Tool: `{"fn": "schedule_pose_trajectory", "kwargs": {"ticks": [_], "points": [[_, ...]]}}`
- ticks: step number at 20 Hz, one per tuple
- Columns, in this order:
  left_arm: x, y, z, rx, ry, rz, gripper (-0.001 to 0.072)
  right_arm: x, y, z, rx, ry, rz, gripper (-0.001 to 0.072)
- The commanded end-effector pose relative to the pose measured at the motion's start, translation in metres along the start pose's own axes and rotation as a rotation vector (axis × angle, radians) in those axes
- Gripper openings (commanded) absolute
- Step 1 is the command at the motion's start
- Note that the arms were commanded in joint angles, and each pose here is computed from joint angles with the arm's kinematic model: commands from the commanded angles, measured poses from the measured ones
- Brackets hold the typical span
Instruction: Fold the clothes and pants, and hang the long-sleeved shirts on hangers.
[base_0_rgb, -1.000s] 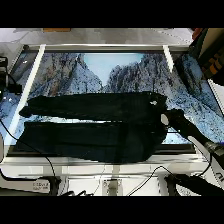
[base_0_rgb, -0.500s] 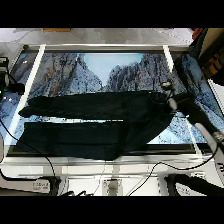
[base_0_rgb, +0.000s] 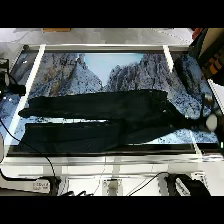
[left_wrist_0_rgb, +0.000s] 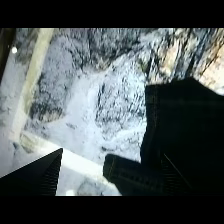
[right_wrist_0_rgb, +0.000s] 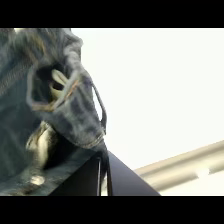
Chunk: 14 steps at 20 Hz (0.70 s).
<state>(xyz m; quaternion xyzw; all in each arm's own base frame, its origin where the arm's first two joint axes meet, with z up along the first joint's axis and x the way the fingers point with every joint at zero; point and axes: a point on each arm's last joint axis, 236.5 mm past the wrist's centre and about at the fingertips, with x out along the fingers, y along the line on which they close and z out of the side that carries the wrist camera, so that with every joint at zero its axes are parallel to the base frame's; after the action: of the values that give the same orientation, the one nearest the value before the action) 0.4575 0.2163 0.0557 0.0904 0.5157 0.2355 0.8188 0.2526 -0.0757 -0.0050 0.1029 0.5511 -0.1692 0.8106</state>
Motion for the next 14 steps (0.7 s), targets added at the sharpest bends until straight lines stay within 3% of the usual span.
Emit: {"fn": "schedule_pose_trajectory", "kwargs": {"ticks": [1, 2, 5, 6, 8, 9, 11, 12, 14], "points": [[0.0, 0.0, -0.033, 0.007, 0.137, 0.006, 0.0689, 0.013, -0.01, -0.074, 0.216, 0.0, 0.019, 0.0023], [0.0, -0.001, -0.041, 0.005, 0.169, 0.002, 0.0688, 0.012, -0.008, -0.073, 0.294, -0.055, 0.042, 0.0024], [0.0, -0.024, -0.056, -0.028, 0.229, -0.085, 0.0684, -0.002, -0.013, -0.041, 0.282, -0.24, 0.059, 0.0026], [0.001, -0.027, -0.062, -0.027, 0.258, -0.091, 0.0635, -0.005, -0.015, -0.029, 0.268, -0.292, 0.054, 0.0025], [0.001, -0.028, -0.083, -0.002, 0.348, -0.092, 0.0367, 0.001, -0.014, -0.018, 0.254, -0.315, 0.052, 0.0025], [0.0, -0.025, -0.096, 0.024, 0.405, -0.092, 0.0307, 0.009, -0.011, -0.018, 0.255, -0.295, 0.058, 0.0024], [-0.006, -0.013, -0.123, 0.072, 0.524, -0.103, 0.0225, 0.025, -0.007, -0.018, 0.256, -0.253, 0.061, 0.0024], [-0.009, -0.004, -0.136, 0.067, 0.576, -0.107, 0.0224, 0.032, -0.004, -0.018, 0.262, -0.235, 0.069, 0.0025], [-0.015, 0.008, -0.162, -0.018, 0.676, -0.175, 0.0142, 0.043, 0.001, -0.021, 0.273, -0.197, 0.079, 0.0024]]}}
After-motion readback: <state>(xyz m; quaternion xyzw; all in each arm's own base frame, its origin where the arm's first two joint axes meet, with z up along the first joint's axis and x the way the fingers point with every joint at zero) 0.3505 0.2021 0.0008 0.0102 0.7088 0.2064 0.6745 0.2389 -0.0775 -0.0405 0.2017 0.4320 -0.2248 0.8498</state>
